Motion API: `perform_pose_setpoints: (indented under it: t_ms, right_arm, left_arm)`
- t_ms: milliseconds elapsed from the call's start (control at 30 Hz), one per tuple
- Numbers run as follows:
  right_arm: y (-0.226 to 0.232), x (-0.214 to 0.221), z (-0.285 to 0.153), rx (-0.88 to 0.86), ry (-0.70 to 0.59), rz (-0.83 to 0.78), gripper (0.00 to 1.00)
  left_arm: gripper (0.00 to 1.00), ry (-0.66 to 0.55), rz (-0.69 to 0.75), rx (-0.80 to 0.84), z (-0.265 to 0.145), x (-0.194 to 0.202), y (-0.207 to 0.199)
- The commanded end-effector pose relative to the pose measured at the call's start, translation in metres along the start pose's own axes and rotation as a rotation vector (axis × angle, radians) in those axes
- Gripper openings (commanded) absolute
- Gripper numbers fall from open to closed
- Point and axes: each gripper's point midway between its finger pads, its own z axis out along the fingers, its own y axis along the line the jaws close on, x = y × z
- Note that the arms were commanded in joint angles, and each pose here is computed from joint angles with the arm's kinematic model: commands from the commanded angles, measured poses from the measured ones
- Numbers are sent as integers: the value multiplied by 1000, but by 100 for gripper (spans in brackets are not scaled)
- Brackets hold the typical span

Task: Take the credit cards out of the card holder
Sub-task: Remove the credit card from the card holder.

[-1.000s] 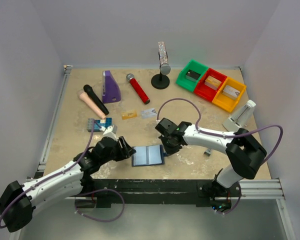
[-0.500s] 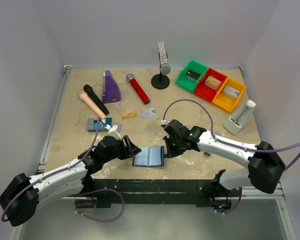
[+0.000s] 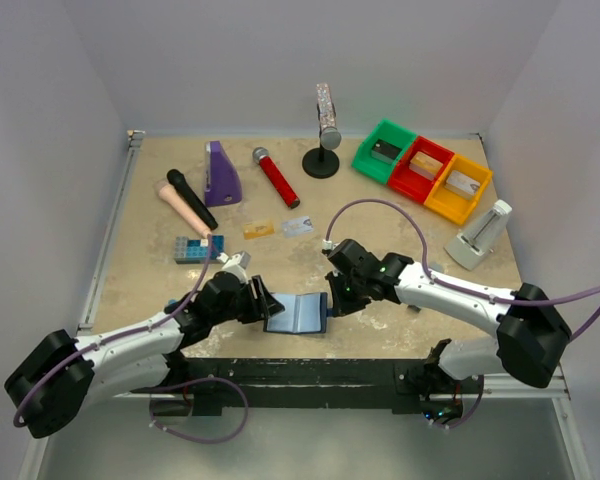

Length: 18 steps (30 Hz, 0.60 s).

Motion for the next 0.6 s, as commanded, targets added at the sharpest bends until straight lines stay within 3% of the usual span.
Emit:
perform_pose_setpoints:
  t_ms: [0, 567]
  right_arm:
    - [8, -6, 0, -33, -21, 10, 0]
    - [15, -3, 8, -69, 5, 17, 0]
  left_arm:
    - [56, 1, 16, 21, 4, 0, -3]
    - [53, 41, 15, 77, 11, 11, -7]
